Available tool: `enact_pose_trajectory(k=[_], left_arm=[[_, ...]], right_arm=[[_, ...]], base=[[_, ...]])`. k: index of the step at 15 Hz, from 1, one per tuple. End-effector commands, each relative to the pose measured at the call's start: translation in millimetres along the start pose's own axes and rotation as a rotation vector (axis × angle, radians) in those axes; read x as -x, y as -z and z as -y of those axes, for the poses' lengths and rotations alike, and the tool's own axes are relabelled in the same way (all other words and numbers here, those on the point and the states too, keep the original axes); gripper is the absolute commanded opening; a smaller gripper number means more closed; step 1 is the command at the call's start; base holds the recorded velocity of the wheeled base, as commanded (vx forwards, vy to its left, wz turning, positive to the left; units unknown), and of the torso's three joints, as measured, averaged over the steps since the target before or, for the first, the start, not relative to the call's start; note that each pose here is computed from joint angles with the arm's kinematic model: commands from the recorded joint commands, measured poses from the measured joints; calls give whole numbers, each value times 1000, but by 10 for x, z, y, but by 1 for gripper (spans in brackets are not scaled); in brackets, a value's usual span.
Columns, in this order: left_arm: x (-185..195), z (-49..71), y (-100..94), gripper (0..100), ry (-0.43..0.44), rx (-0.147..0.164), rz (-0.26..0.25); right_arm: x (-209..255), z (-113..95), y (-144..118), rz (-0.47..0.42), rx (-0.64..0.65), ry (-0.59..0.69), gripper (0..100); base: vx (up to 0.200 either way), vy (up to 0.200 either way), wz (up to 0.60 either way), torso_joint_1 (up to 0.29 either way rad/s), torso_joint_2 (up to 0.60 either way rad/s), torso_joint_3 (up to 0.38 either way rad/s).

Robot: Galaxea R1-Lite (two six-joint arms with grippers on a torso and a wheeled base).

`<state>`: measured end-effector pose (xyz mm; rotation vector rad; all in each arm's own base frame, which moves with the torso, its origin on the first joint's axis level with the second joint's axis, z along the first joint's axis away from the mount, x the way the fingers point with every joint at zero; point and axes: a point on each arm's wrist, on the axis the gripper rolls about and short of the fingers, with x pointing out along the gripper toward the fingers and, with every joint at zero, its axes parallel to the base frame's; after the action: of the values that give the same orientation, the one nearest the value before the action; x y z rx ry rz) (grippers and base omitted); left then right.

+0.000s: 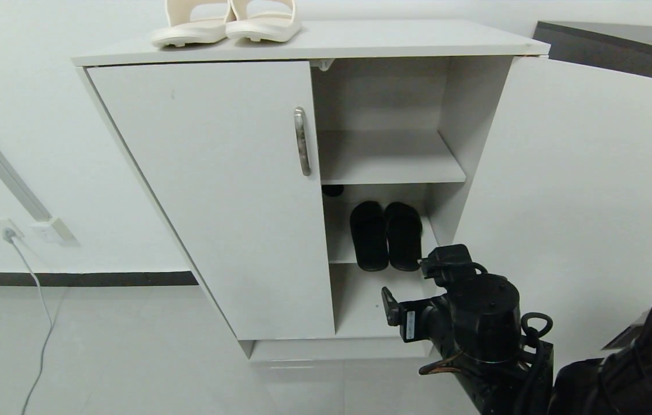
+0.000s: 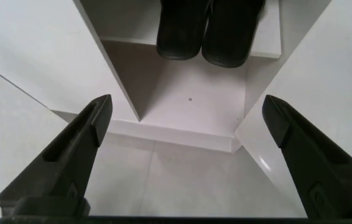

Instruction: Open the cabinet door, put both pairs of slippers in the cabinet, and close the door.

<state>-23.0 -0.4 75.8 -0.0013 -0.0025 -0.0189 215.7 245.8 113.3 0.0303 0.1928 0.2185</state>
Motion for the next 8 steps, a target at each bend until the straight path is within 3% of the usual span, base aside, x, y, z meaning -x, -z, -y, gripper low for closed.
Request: enact_pose_trajectory(k=[1,8], left_arm=[[-2,0,3,0,-1,0,-3],[-1,0,-1,0,-1,0,-1]], right_arm=[[11,3,10,-2,3,-1,100],[8,11,17,-2,4,16,100]], base=[[0,0,0,12,7,149],[0,0,0,1,4,191]])
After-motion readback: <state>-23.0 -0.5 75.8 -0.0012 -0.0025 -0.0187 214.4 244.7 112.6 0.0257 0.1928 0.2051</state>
